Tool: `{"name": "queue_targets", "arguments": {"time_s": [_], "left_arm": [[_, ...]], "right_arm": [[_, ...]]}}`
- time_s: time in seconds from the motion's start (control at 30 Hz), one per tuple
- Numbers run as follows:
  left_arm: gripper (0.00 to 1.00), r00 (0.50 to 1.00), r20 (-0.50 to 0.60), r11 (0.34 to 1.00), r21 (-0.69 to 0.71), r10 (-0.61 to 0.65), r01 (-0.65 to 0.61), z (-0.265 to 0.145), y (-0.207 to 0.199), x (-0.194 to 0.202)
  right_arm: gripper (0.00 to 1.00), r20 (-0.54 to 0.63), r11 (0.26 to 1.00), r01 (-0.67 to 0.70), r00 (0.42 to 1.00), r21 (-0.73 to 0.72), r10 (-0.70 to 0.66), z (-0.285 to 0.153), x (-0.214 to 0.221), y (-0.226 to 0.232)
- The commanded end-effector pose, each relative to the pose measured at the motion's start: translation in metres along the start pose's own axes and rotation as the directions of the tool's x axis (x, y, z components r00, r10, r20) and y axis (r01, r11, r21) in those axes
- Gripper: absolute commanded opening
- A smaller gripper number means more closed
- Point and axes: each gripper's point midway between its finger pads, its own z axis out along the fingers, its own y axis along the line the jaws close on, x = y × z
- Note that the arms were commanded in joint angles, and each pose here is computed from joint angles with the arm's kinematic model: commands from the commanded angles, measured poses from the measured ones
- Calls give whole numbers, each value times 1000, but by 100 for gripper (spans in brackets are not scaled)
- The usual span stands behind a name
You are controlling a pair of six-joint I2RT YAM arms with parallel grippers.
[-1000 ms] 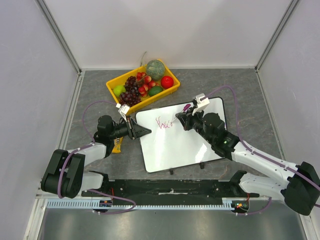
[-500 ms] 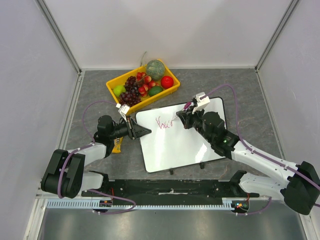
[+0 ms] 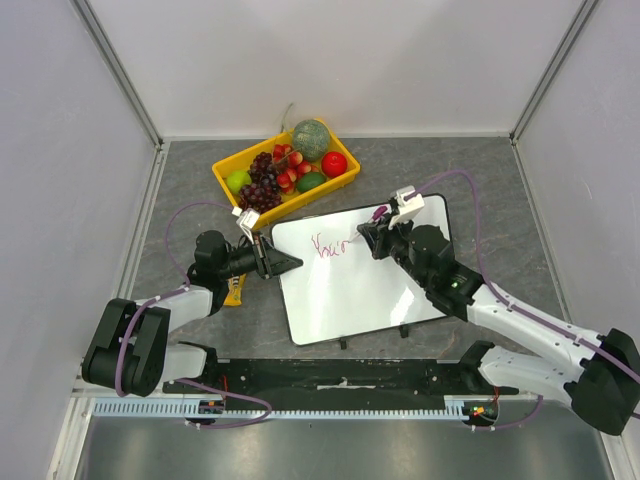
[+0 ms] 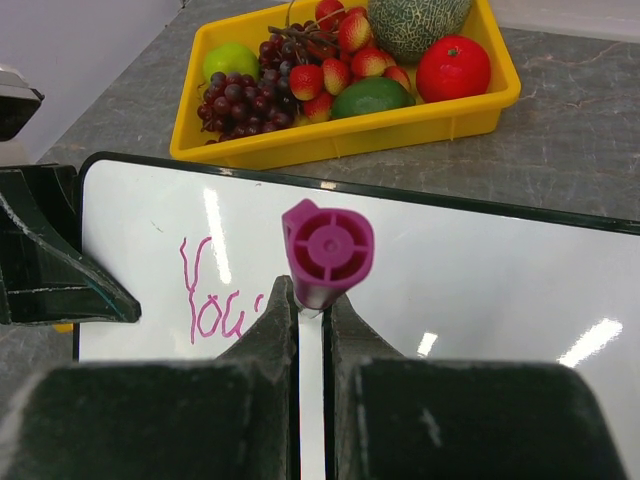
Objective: Write a sentence on the whiteboard
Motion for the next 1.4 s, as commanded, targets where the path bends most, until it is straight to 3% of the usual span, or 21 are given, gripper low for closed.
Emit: {"name": "queue_targets", "arguments": {"time_s": [0.0,0.43,1.37], "left_arm": [[2,992,-44,992,-54,116,-118,1,20,17],[2,992,-43,991,-54,117,-119,0,20,17],[2,993,-46,992,-53,113,-116,1,20,18]], "right_arm": [[0,-29,999,17,999,30,-16,-3,12,-10],[0,103,999,-46,993,-25,48,-19,-38,4],[0,6,1000,-29,1000,-1,29,-6,6,-4]]}}
